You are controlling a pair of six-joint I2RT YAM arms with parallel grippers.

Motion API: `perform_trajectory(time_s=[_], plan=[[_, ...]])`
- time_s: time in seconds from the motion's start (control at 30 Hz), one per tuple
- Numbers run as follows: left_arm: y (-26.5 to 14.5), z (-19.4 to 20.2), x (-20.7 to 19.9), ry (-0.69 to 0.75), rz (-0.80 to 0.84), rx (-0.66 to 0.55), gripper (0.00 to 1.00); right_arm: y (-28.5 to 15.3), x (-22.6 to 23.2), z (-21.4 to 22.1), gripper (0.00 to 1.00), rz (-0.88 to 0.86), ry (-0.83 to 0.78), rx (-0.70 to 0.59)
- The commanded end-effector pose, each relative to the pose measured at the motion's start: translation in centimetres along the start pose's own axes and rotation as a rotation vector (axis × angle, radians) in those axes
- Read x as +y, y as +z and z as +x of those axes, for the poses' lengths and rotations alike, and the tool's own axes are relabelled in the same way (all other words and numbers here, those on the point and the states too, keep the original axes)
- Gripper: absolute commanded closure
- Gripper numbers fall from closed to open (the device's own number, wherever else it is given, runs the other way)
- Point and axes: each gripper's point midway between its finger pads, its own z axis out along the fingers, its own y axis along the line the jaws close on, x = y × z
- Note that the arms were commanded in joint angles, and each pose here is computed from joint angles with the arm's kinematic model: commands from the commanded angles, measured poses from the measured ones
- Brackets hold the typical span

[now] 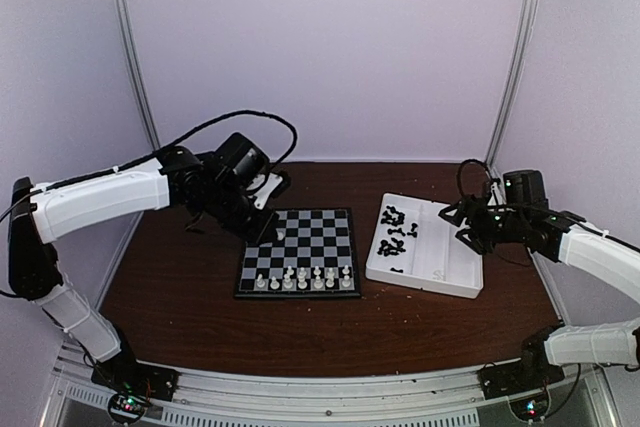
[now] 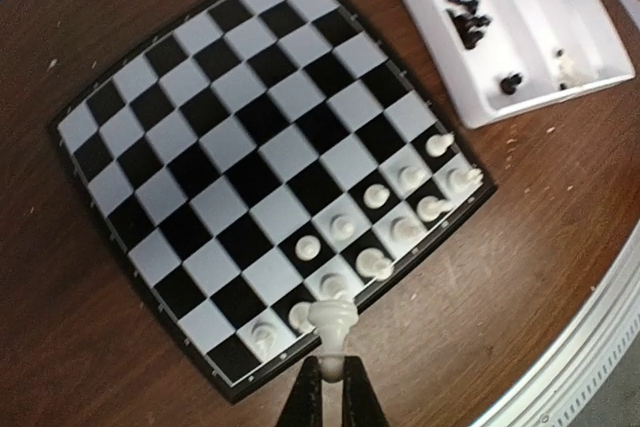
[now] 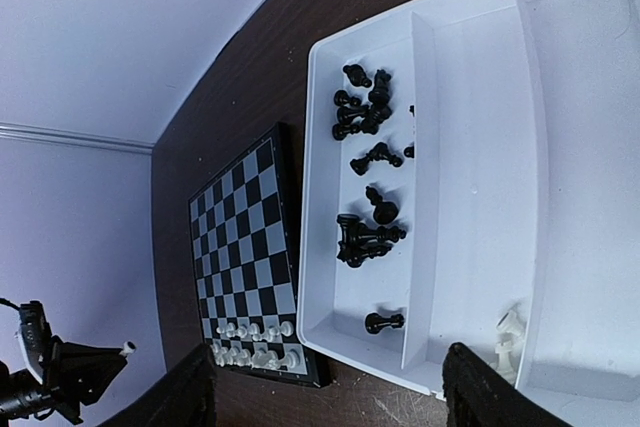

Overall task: Set up the chess pieces on the board
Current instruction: Place the chess piece on the chessboard.

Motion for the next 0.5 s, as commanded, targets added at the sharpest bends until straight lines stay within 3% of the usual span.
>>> perform_trajectory(time_s=[0.0, 0.47], plan=[[-0.9, 3.7, 3.2, -0.054, -0.119, 0.177, 1.00, -0.2, -0.6, 0.2, 0.23, 0.012, -0.018, 0.006], [2.9, 4.7, 3.9, -0.070, -0.079, 0.381, 1.00, -0.1, -1.3, 0.5, 0.24, 0.021, -0.005, 0.014]])
